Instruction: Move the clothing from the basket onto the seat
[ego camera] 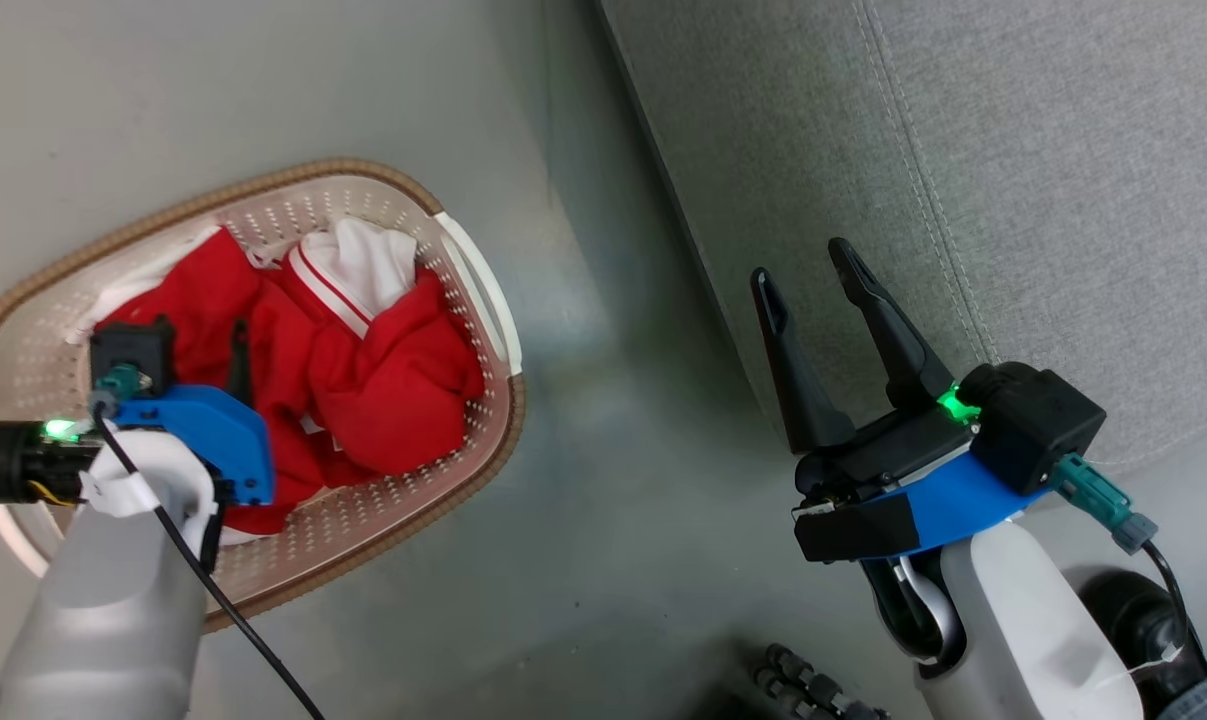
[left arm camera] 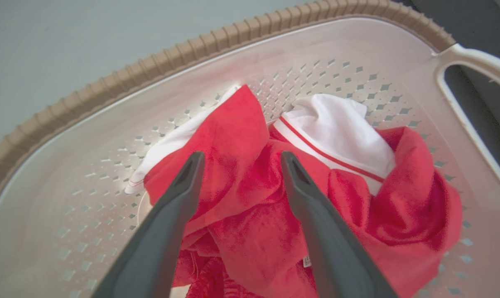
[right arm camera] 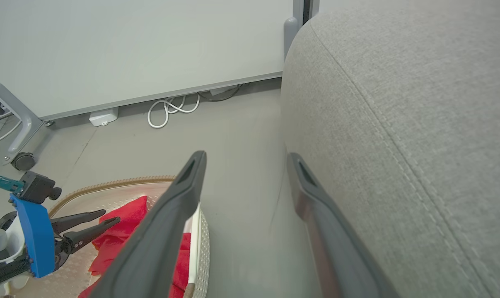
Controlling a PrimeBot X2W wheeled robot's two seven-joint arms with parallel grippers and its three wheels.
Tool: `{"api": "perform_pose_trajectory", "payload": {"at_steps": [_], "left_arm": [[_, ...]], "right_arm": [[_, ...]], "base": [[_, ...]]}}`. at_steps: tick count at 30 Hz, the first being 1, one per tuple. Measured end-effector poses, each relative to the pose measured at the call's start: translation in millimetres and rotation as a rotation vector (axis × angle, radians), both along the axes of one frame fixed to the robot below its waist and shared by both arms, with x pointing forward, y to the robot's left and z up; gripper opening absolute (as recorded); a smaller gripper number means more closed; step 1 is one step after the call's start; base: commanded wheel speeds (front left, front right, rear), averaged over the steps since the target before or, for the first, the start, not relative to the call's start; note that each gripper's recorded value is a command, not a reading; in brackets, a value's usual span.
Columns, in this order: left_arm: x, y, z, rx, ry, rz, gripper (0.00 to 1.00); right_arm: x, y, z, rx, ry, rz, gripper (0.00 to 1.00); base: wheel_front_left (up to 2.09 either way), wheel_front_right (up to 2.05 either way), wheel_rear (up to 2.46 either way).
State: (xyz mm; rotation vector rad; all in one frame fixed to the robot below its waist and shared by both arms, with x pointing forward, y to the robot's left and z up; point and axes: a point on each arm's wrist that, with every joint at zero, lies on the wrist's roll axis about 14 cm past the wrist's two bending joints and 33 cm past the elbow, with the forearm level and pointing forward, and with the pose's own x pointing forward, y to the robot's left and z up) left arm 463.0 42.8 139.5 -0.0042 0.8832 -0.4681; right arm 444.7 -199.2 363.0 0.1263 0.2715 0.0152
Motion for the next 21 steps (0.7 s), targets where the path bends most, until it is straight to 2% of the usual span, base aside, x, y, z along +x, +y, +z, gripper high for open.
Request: {"api": "perform_pose_trajectory", "payload": {"at_steps": [13,20,21], "left_arm": [[-3,8,-48,0.097,0.086,0.008,1.0],[-7,6,-55,0.104,0.103,0.007,1.0],[-7,5,-55,0.102,0.103,0.007,0.79]], "right_arm": [[-4,1,-25,0.03,0.066,-0.009,1.0],[-4,0,-26,0.036,0.068,-0.015,1.0],[-4,-1,-26,0.036,0.068,-0.016,1.0]], "base": [[0.0,0.0,0.0],[0.0,0.0,0.0],[0.0,0.0,0.0]]}}
